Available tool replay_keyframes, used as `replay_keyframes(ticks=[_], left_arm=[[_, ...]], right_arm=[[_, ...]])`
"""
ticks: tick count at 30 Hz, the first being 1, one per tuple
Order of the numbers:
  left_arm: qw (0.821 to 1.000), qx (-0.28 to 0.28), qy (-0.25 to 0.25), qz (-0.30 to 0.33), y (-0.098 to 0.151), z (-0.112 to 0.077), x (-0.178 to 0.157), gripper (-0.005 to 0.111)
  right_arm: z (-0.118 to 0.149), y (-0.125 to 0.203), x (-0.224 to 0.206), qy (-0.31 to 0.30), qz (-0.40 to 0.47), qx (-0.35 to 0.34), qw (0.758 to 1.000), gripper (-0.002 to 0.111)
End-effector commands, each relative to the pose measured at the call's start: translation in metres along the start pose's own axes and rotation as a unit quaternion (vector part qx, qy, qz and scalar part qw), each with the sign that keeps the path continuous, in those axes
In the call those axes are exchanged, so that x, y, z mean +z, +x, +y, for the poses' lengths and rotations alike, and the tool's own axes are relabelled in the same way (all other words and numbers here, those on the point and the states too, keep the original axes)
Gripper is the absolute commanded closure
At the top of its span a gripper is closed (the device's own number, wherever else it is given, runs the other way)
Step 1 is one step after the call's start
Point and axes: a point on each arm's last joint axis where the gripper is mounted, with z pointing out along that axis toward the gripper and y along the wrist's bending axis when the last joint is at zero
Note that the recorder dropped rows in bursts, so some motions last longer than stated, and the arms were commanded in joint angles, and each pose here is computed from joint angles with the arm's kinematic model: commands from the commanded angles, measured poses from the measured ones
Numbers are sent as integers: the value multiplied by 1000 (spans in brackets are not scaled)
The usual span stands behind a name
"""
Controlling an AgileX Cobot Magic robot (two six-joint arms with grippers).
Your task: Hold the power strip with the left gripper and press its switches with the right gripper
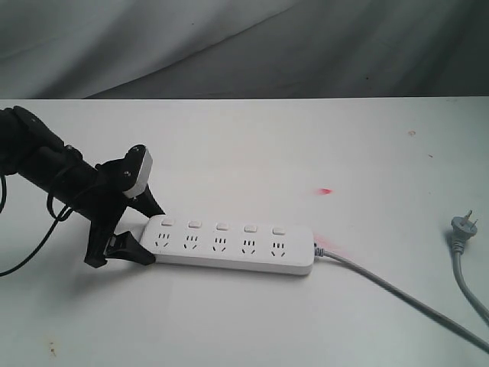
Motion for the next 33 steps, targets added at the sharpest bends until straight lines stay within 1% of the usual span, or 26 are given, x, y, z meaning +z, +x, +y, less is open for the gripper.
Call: replay_keyframes(ticks=[1,7,9,11,13,15,17,19,22,23,24,26,27,28,31,33], left_arm=[[1000,5,-5,-2,-4,1,0,107],[1000,5,-5,-2,-4,1,0,107],[1000,5,-5,-2,-4,1,0,107],[1000,5,-5,-2,-4,1,0,107],[1000,5,-5,-2,-4,1,0,107],[1000,5,-5,-2,-4,1,0,107],[1000,5,-5,-2,-4,1,0,107],[1000,5,-5,-2,-4,1,0,107],[1000,5,-5,-2,-4,1,0,107],[1000,5,-5,-2,-4,1,0,107],[1000,5,-5,-2,-4,1,0,107],[1000,5,-5,-2,-4,1,0,107],[1000,5,-5,-2,-4,1,0,107],[1000,5,-5,-2,-4,1,0,107],[1000,5,-5,-2,-4,1,0,107],[1000,5,-5,-2,-4,1,0,107]], right_arm=[[-1,1,0,4,-2,-3,1000,108],[-1,1,0,4,-2,-4,1000,108],[-1,-2,0,8,-15,-25,1000,108],[0,-12,-1,4,-69,-13,998,108],[0,-27,-5,-2,-157,17,987,108],[-1,-42,-11,-1,-243,28,970,108],[-2,-52,-17,1,-304,28,952,108],[-2,-59,-23,3,-355,28,935,108],[-3,-66,-30,3,-406,33,913,108],[-3,-70,-35,4,-436,33,899,108],[-5,-74,-40,0,-466,61,883,108],[-10,-77,-44,-18,-486,142,862,108],[-10,-84,-47,-23,-483,161,861,108],[-9,-94,-51,-25,-468,163,868,108],[-2,-132,-69,-17,-422,113,899,108],[0,-163,-76,-6,-408,83,909,108]])
